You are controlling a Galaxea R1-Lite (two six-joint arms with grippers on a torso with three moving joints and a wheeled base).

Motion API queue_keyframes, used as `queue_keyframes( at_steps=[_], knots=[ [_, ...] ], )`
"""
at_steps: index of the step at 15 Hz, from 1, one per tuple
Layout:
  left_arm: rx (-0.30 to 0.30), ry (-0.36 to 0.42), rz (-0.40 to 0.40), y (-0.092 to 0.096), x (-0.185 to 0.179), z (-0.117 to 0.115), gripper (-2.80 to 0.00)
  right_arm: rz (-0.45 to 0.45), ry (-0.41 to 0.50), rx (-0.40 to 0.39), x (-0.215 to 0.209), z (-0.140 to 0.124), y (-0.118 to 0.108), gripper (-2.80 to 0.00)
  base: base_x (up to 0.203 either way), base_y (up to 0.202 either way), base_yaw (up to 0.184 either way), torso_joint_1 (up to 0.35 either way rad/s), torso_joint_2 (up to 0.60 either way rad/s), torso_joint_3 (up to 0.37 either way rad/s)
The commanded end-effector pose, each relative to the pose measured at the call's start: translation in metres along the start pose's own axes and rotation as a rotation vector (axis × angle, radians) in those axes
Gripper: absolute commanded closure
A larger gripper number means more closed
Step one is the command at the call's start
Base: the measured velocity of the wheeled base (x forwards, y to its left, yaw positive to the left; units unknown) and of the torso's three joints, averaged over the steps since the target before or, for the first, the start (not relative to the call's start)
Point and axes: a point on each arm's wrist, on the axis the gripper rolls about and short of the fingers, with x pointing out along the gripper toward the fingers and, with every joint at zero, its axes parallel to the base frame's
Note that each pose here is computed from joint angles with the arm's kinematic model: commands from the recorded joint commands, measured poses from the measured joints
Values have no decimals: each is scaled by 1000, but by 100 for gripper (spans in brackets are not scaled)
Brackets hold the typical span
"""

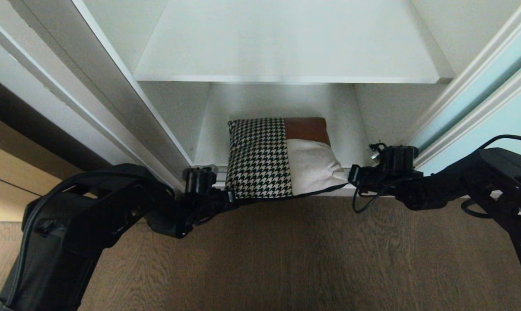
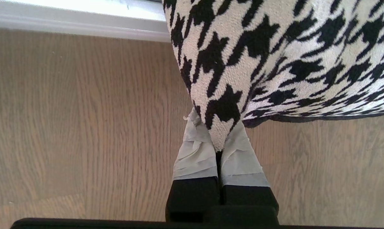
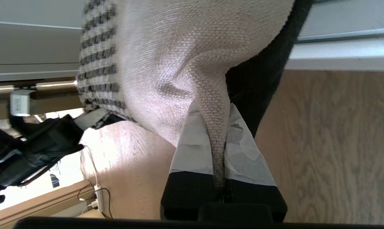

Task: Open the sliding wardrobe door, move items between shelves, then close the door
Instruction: Place the pillow on the lower shelf

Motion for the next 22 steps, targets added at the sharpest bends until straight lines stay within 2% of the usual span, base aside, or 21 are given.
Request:
queue_keyframes(
  at_steps=[1,8,17,19,20,21,22],
  knots=[
    [3,-28,-4,3,6,-5,0,-6,11,11,4,-6,-7,0,0,0,0,0,0,0],
    [25,-70,-1,5,6,-10,0,-13,25,20,7,-12,-13,0,0,0,0,0,0,0],
    [34,-69,0,5,7,-12,0,-13,28,18,9,-14,-14,0,184,0,2,-1,3,5],
    [62,-67,13,5,7,-13,0,-13,28,18,9,-14,-14,0,195,0,1,5,5,8],
    [74,-80,46,6,7,-14,0,-13,29,18,9,-14,-14,0,198,-17,3,7,-2,2],
    [110,-93,87,6,9,-17,0,-14,30,20,9,-14,-14,0,175,-52,-4,-1,1,1],
    [180,-104,140,6,12,-21,0,-15,31,21,9,-15,-14,0,129,-72,-4,7,-2,2]
  ],
)
